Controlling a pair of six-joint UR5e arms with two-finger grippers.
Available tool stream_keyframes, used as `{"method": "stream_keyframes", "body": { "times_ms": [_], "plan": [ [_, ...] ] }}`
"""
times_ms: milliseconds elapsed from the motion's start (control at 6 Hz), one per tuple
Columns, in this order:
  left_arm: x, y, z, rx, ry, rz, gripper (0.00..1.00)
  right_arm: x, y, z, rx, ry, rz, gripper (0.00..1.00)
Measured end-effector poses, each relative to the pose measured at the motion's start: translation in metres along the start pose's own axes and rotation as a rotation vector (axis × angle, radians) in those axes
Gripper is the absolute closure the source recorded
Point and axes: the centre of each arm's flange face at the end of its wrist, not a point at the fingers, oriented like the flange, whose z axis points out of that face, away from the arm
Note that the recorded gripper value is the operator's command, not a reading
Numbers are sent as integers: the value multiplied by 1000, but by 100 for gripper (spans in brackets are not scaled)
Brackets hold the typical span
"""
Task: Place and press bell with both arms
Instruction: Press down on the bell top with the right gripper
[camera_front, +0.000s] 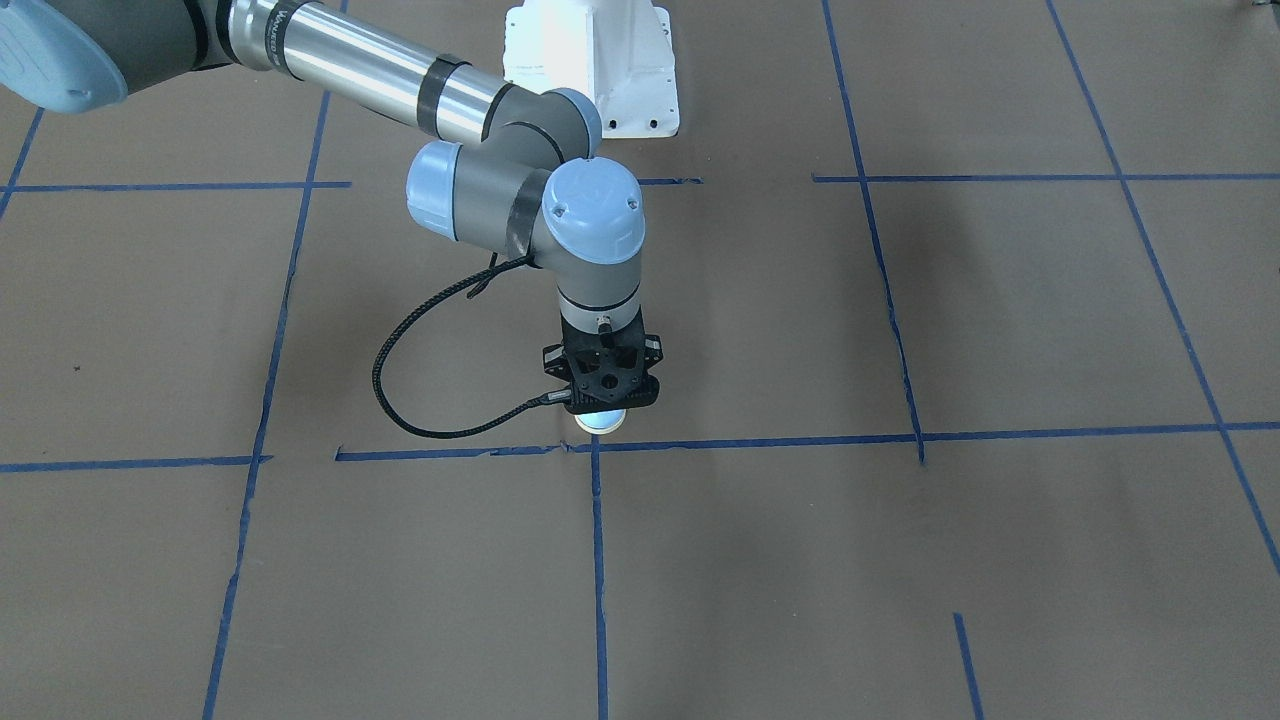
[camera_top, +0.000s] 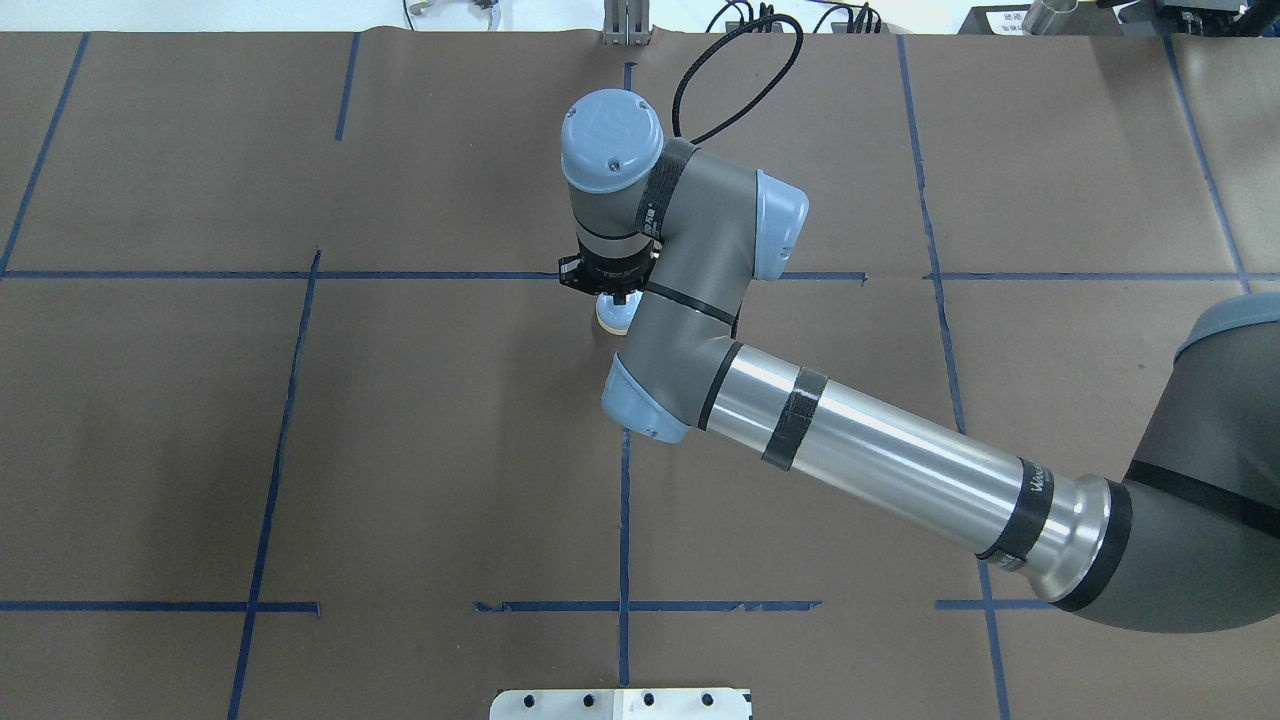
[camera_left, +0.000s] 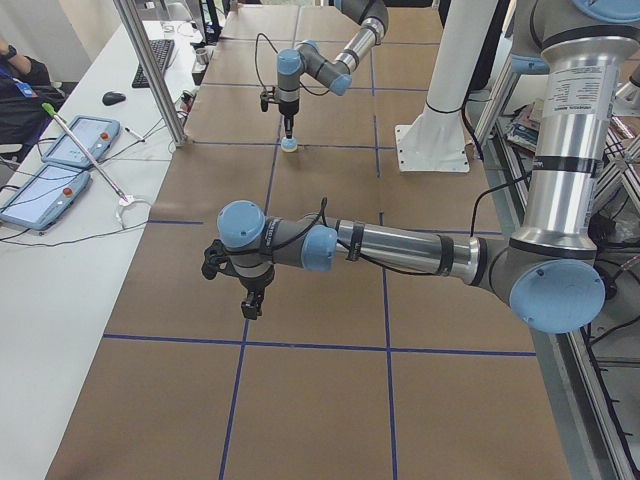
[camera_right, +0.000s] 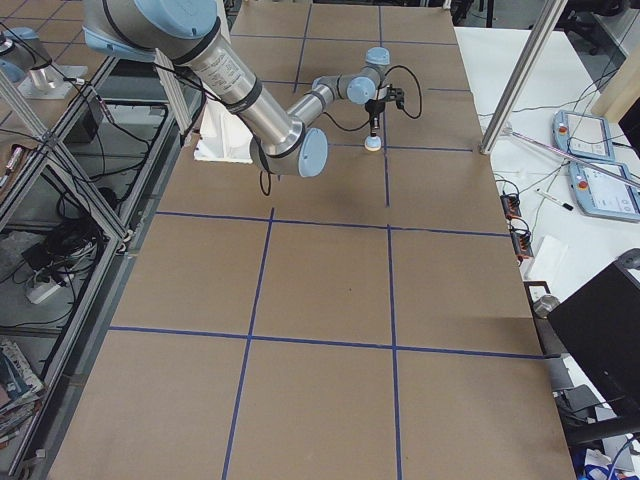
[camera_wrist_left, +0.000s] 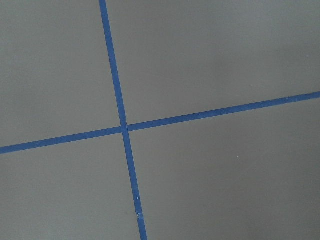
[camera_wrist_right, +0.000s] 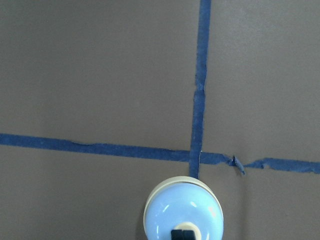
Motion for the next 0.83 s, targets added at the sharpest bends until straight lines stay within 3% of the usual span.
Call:
{"method": "stream_keyframes", "body": {
  "times_ms": [500, 833],
  "plan": [
    [0, 0, 0, -1, 0, -1, 0, 1, 0, 6, -7, 10, -1, 100],
    [0, 0, 0, -1, 0, -1, 0, -12, -7, -14, 4, -18, -5, 99]
  ]
}}
